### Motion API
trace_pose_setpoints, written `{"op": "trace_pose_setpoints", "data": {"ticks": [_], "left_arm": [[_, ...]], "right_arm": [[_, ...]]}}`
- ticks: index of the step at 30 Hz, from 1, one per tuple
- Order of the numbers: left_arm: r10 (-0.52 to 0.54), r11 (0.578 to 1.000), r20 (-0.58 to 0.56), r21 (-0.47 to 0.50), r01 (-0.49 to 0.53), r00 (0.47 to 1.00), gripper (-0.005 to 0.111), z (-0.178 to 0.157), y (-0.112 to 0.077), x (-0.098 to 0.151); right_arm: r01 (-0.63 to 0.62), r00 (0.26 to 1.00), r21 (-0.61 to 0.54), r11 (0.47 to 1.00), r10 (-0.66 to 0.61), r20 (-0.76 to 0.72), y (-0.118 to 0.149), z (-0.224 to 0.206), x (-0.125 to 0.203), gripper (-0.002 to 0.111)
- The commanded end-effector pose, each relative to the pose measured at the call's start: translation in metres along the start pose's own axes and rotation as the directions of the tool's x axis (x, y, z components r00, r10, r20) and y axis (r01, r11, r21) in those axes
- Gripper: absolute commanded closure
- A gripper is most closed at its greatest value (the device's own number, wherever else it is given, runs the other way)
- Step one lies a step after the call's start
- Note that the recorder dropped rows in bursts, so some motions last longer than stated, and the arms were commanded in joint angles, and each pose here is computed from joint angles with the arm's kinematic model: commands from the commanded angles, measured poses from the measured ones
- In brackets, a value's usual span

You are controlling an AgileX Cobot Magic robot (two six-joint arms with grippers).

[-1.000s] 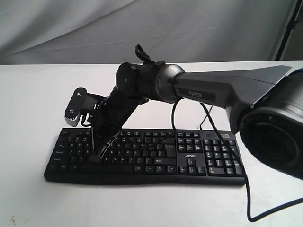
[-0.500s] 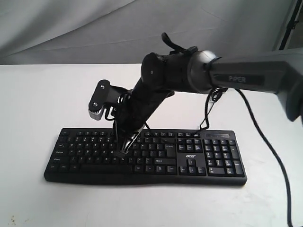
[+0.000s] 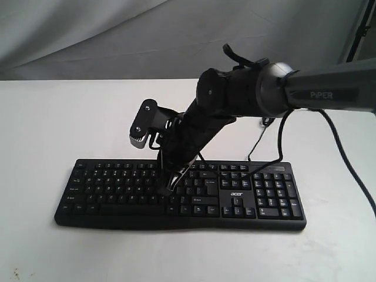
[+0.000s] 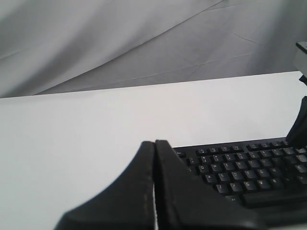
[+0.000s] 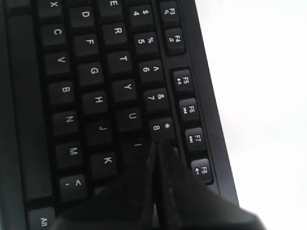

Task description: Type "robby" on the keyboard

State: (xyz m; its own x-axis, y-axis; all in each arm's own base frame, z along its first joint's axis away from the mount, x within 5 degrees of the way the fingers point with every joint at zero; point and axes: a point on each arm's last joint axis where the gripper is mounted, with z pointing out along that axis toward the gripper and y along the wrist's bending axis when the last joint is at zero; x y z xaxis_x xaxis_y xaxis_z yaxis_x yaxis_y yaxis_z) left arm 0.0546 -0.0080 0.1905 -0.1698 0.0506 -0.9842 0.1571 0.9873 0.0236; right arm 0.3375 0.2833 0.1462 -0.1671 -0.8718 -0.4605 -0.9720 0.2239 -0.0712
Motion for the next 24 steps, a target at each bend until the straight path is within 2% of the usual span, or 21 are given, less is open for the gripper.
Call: {"op": "trace_pose_setpoints", "data": {"ticks": [1, 24], "left_arm": [[0.003, 1.000, 0.005, 0.005, -0.003, 1.000, 0.107, 0.0001, -0.0003, 0.0008], [0.003, 1.000, 0.005, 0.005, -0.003, 1.000, 0.107, 0.0001, -0.0003, 0.0008]], "right_arm": [[-0.011, 1.000, -0.004, 1.000, 0.011, 0.003, -0.0018, -0.0040, 0.0024, 0.108], [-0.031, 0.999, -0.035, 0.999, 0.030, -0.023, -0.0005, 0.0018, 0.0100, 0.108]]}}
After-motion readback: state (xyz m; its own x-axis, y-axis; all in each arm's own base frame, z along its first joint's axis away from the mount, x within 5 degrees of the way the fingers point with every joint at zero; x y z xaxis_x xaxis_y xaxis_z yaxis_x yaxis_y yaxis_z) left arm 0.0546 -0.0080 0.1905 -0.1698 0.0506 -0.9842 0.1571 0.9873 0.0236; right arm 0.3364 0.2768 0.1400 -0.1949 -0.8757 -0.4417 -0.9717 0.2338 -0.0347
